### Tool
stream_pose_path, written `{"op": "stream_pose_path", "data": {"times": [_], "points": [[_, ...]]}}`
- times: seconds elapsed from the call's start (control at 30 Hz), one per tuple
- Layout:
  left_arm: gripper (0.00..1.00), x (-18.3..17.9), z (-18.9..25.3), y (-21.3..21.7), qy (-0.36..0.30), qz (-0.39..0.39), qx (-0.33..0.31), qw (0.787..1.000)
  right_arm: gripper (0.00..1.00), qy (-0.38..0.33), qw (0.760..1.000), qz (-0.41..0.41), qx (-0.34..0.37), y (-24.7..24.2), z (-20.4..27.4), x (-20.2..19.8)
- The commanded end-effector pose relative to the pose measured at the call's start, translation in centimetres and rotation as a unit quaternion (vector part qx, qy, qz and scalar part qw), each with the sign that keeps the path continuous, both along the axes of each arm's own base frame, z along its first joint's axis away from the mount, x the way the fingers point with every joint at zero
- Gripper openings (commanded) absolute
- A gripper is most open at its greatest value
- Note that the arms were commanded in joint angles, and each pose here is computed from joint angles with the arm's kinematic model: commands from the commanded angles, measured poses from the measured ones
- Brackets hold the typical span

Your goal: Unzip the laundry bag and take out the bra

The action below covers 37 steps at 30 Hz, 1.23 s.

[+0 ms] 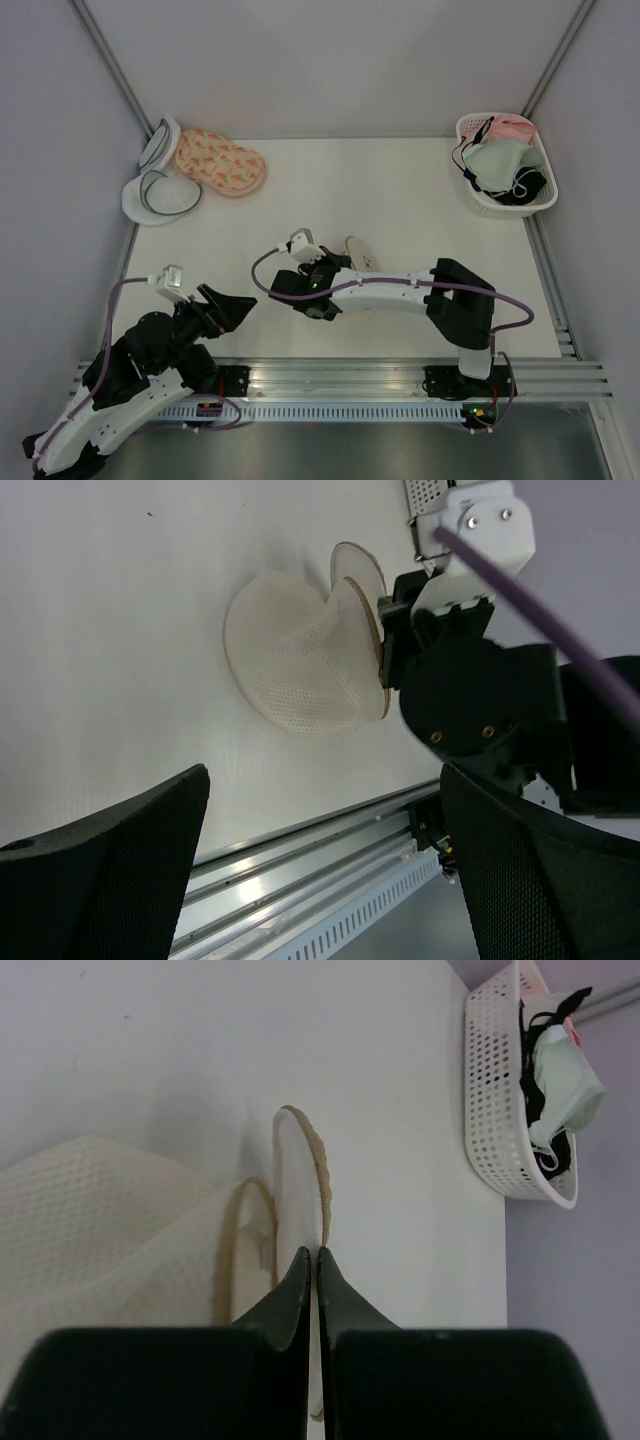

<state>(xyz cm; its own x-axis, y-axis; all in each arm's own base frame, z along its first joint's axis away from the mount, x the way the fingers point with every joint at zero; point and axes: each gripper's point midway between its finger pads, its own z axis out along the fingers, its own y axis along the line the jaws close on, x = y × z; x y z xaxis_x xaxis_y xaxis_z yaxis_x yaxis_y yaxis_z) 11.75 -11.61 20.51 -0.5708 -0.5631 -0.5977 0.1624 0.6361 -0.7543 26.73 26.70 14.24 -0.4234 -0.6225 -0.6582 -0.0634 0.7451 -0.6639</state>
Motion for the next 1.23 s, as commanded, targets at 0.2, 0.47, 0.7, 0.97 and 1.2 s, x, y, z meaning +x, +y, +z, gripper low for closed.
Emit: {"op": "stream_pose_path", "data": {"times": [0.2, 0.47, 0.7, 0.97, 1.2], "points": [[1.00, -0.1, 0.7, 2.4, 0.003, 0.052, -0.027, 0.998, 0.01, 0.050, 0.989, 0.129, 0.058, 6.5, -3.2, -5.4], [1.00, 0.1, 1.1, 1.3, -0.010, 0.030, -0.035, 0.999, 0.97, 0.121, 0.924, 0.289, 0.219, 9.3, 0.9, -13.0], [1.00, 0.2, 2.0, -3.5, -0.032, -0.058, -0.050, 0.997, 0.98, 0.069, 0.904, 0.249, 0.341, 3.9, 7.9, -13.2], [1.00, 1.1, 0.1, -7.8, -0.028, -0.123, -0.014, 0.992, 0.98, 0.009, 0.916, 0.095, 0.390, -3.5, 8.3, -11.5], [1.00, 2.1, -2.2, -10.9, -0.007, -0.157, 0.006, 0.988, 0.98, 0.015, 0.862, 0.109, 0.496, -6.2, 9.4, -12.3]]}}
